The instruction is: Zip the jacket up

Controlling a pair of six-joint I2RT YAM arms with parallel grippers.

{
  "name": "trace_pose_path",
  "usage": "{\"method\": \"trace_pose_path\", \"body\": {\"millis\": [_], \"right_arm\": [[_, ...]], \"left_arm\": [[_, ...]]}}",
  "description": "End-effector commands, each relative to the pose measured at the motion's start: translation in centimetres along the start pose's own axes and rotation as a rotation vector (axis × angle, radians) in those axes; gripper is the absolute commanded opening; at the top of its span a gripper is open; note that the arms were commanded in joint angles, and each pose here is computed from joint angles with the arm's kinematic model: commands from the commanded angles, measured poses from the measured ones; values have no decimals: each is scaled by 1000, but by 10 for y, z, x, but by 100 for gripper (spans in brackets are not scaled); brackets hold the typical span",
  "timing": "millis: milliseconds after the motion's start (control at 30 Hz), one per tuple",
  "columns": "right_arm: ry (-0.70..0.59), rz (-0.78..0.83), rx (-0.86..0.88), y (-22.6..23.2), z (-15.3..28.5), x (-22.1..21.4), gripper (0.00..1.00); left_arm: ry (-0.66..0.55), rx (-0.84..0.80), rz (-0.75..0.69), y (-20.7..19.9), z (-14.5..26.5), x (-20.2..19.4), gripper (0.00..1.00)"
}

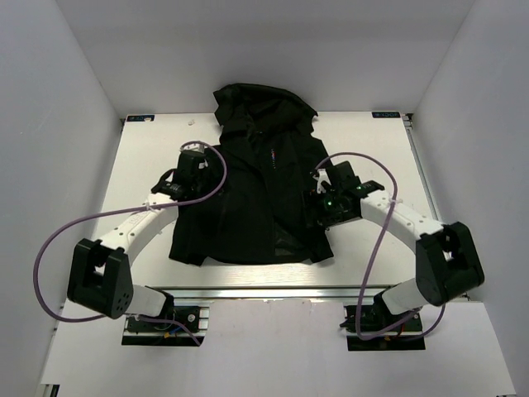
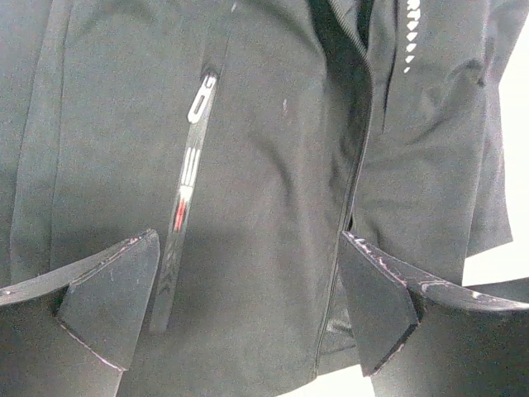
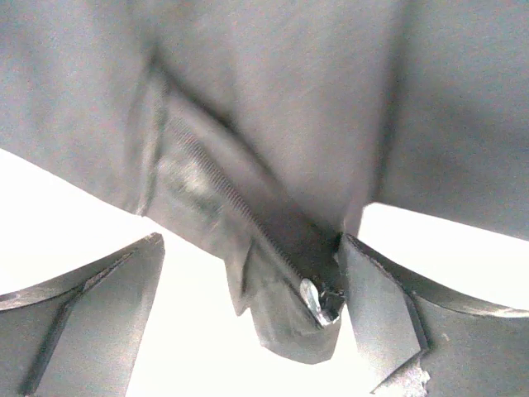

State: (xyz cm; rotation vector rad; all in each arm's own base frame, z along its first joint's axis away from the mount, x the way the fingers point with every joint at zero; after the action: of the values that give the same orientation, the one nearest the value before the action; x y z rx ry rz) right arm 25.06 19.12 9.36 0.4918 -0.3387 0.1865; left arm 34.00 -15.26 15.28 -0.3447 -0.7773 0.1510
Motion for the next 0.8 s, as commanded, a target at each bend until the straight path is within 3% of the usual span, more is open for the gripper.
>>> {"method": "trace_pose_path", "body": {"millis": [0,367,600,667,767], "right_arm": [[92,25,197,39,15,-30,89],[166,167,187,90,-4,-68,89],[44,131,113,86,3,-55,89],[-32,166,47,83,9,-49,89],[-47,237,-42,84,5,-58,89]], "left_arm": [[-43,-20,12,-2,20,4,98],[-34,-32,29,1,32,-7,98],[60,-95,31,-2,37,-35,98],[86,-114,36,-3,38,-44,98],[111,-119,53,1,37,-59,98]]}}
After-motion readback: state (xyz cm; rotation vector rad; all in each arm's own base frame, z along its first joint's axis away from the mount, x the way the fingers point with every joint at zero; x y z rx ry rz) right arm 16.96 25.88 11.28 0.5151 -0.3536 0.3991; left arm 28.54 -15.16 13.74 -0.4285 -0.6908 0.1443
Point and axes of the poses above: each gripper's point midway between its finger pads, its own z axis back along the fingers, its own y axis along the line the jaws close on, x = y × z, the point moved 2 cm from there along z, back along the fingers, and after that the axes turned 7 degrees about -z, right-handed, at the moved point
